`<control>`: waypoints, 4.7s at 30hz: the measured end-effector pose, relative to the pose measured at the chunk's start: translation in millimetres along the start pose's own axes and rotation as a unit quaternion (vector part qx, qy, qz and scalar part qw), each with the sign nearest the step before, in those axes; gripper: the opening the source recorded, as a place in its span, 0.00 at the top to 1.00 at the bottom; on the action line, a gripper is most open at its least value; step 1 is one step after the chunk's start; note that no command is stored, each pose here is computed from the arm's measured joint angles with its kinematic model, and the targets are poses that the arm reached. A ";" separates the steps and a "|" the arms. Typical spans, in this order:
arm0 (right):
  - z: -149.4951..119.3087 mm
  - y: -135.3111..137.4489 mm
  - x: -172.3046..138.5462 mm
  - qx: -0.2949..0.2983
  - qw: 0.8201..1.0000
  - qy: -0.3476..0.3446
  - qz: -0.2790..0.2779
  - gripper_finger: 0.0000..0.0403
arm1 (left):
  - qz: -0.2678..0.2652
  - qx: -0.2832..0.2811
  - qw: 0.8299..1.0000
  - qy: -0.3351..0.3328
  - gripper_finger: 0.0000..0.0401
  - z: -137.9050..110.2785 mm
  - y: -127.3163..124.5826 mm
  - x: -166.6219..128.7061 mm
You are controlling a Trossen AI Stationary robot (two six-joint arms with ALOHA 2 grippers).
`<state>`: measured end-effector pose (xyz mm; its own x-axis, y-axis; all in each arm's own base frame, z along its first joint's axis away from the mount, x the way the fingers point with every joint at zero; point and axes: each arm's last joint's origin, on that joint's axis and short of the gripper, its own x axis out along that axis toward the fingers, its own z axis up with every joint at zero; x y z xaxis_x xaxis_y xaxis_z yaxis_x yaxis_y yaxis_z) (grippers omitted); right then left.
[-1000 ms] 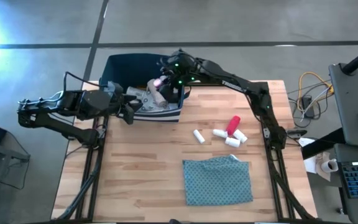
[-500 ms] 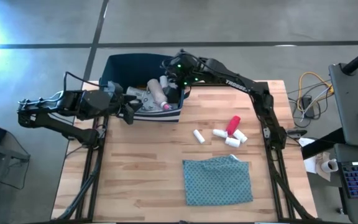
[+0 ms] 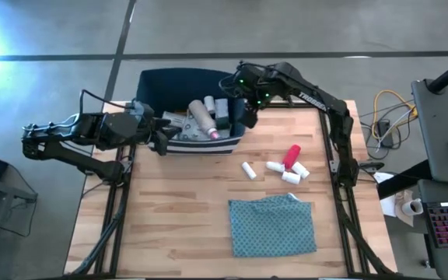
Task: Pick & place medical supplies in basket/bin
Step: Put the white rolled gauze into the blue bin, then put the white bandage into the blue bin
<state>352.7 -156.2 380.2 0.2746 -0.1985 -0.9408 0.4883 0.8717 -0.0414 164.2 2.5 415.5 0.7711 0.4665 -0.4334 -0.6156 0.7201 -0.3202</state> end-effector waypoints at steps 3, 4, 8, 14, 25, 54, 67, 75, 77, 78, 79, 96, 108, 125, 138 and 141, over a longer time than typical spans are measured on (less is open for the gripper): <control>-0.9 -2.7 1.1 0.000 1.000 0.007 -0.001 0.25 | 0.000 0.000 1.000 0.000 0.43 0.0 0.0 0.0; 0.7 -2.4 -0.4 -0.003 1.000 -0.007 0.001 0.25 | 0.000 0.000 1.000 0.000 0.43 0.0 0.0 0.0; 8.5 8.0 -24.0 -0.022 0.993 -0.114 0.020 0.25 | 0.000 0.000 1.000 0.000 0.43 0.0 0.0 0.0; -5.3 -5.3 -59.6 0.035 0.975 -0.166 -0.145 0.25 | 0.000 0.000 1.000 0.000 0.43 0.0 0.1 0.0; -29.4 -32.4 24.6 0.112 0.990 0.049 -0.063 0.25 | 0.001 0.000 1.000 0.000 0.43 0.1 0.1 0.0; -64.7 24.3 75.7 0.037 0.981 0.190 0.012 0.25 | 0.000 0.000 1.000 0.000 0.43 0.0 0.0 0.0; -105.0 87.8 159.6 0.103 0.981 0.151 0.062 0.25 | 0.000 0.000 1.000 0.000 0.43 0.0 0.0 0.0; -117.7 100.9 186.3 0.167 0.977 0.102 0.082 0.25 | 0.000 0.000 1.000 0.000 0.43 0.0 0.0 0.0; -120.9 101.6 191.1 0.178 0.976 0.095 0.083 0.25 | 0.000 0.000 1.000 0.000 0.43 0.0 0.0 0.0; -123.1 101.1 193.1 0.182 0.975 0.096 0.080 0.26 | 0.000 0.000 1.000 0.000 0.43 0.0 0.0 0.0; -125.7 100.5 195.0 0.183 0.975 0.100 0.077 0.27 | 0.000 0.000 1.000 0.000 0.43 0.1 0.0 0.0; -123.3 98.5 179.6 0.164 0.982 0.066 0.073 0.86 | 0.000 0.000 1.000 0.000 0.43 0.1 0.0 0.0; -66.3 56.6 25.0 0.240 0.915 -0.315 0.072 0.89 | 0.000 0.000 1.000 -0.001 0.43 0.1 -0.1 0.0; 70.4 68.1 31.1 0.061 0.939 -0.322 0.109 0.72 | -0.012 -0.001 1.000 0.005 0.43 -0.1 -1.2 -0.2; 42.8 79.1 20.2 -0.024 0.978 -0.208 0.013 0.28 | -0.017 0.000 1.000 0.012 0.43 -0.8 -1.2 -0.3; 19.4 76.5 13.1 -0.053 0.990 -0.123 -0.041 0.25 | -0.016 0.001 1.000 0.013 0.43 -0.9 -1.1 -0.3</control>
<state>409.7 -100.8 371.2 0.4376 -0.3613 -0.8234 0.4301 0.8883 -0.1611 164.5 1.1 415.2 0.7862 0.4300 -0.4438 -0.5902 0.7352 -0.3334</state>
